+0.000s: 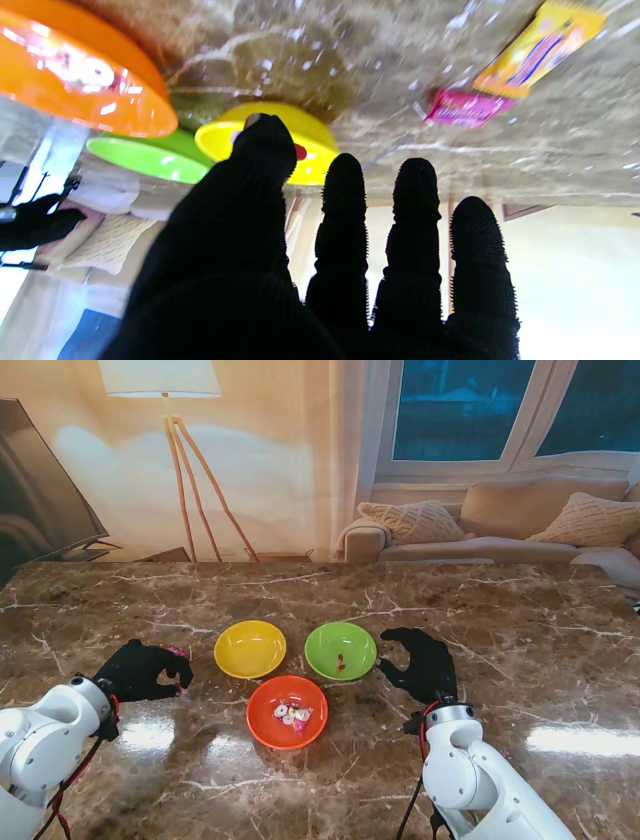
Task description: Portion candies into small dishes
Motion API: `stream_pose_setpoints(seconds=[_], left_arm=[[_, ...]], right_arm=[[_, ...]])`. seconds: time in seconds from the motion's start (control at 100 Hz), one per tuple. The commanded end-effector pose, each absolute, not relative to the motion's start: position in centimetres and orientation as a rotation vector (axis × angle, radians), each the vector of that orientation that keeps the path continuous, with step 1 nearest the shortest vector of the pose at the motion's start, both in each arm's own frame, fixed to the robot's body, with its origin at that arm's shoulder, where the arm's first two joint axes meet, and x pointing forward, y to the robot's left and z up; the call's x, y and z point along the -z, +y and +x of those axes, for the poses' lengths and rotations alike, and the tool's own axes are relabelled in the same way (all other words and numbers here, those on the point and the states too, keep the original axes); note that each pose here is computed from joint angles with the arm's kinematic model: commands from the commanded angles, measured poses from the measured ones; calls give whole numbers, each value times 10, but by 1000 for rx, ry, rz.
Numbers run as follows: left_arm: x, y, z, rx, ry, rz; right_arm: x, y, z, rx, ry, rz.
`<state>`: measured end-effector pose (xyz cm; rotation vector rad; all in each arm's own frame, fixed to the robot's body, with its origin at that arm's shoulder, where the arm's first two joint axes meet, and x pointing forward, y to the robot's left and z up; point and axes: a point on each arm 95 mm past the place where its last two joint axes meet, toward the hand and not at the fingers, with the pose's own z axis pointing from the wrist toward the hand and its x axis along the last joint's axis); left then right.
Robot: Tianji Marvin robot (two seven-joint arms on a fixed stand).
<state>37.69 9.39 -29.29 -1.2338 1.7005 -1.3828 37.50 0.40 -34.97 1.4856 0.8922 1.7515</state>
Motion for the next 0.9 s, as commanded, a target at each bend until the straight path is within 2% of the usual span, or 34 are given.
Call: stream_pose_setpoints(seconds=[0.0, 0.3, 0.56, 0.89], left_arm=[[271, 81, 391, 1437, 1683, -1177], [255, 16, 439, 1577, 1701, -1170], [270, -31, 470, 1647, 1726, -1215], [285, -80, 491, 1682, 1732, -1238]], right_arm=[[353, 5, 372, -1747, 898, 1504], [352, 1, 373, -1745, 873, 1506], [351, -6, 374, -1737, 845, 1510], [351, -9, 375, -1735, 833, 1521]])
